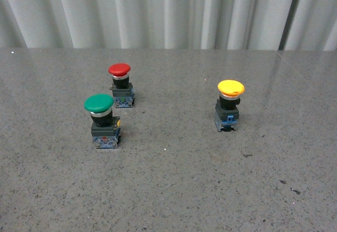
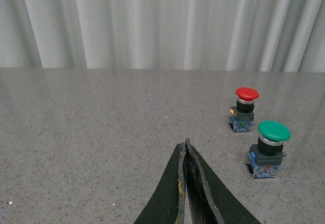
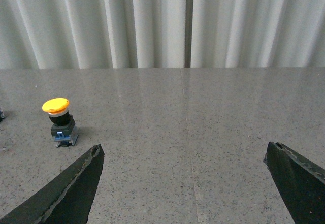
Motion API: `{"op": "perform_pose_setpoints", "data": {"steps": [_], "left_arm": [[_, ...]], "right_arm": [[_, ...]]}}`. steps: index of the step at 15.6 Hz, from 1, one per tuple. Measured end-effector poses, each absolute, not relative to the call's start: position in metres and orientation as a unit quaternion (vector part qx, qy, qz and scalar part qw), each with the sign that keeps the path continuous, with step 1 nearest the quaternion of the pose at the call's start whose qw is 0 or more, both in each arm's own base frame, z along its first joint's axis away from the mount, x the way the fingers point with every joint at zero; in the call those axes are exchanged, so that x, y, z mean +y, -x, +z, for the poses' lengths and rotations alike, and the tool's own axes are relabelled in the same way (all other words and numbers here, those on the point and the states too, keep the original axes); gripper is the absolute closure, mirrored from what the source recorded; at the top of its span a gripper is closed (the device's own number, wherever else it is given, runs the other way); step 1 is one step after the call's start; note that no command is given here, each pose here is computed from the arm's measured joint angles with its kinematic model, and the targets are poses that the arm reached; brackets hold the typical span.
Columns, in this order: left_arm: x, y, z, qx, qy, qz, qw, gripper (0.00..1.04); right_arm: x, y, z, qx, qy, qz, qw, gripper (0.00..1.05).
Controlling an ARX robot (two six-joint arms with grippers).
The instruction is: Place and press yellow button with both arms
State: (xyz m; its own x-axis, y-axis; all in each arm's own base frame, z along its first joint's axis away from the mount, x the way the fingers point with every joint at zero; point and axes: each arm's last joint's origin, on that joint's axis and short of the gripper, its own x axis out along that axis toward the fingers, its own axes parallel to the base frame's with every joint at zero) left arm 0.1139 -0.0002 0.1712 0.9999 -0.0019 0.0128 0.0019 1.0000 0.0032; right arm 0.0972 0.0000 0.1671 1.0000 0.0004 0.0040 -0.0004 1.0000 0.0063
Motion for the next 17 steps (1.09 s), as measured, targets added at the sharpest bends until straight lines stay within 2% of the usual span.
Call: {"op": "perform_pose_setpoints", "data": {"steps": [6,7,9,14,17], "left_arm": [[0.0,-0.108,0.171,-0.007,-0.002,-0.001,1.0,1.03],[0.0,-0.101,0.164,0.021,-0.002,-0.002,1.0,1.03],[0.0,-0.097,0.17,-0.007,-0.002,0.001,1.0,1.03],[0.0,-0.097,0.167,0.0,-0.001,-0.001,1.0,1.02],[0.0,-0.097,0.167,0.0,-0.001,-0.001,1.0,0.69]], "right_arm": [[0.0,-0.097,0.167,-0.002,-0.003,0.0,1.0,0.06],[0.0,-0.097,0.167,-0.002,-0.003,0.0,1.0,0.06],[0.0,-0.097,0.167,-0.002,-0.003,0.0,1.0,0.06],[0.0,-0.097,0.167,-0.002,-0.003,0.0,1.0,0.06],[0.0,-0.097,0.167,-0.002,-0.003,0.0,1.0,0.06]]}}
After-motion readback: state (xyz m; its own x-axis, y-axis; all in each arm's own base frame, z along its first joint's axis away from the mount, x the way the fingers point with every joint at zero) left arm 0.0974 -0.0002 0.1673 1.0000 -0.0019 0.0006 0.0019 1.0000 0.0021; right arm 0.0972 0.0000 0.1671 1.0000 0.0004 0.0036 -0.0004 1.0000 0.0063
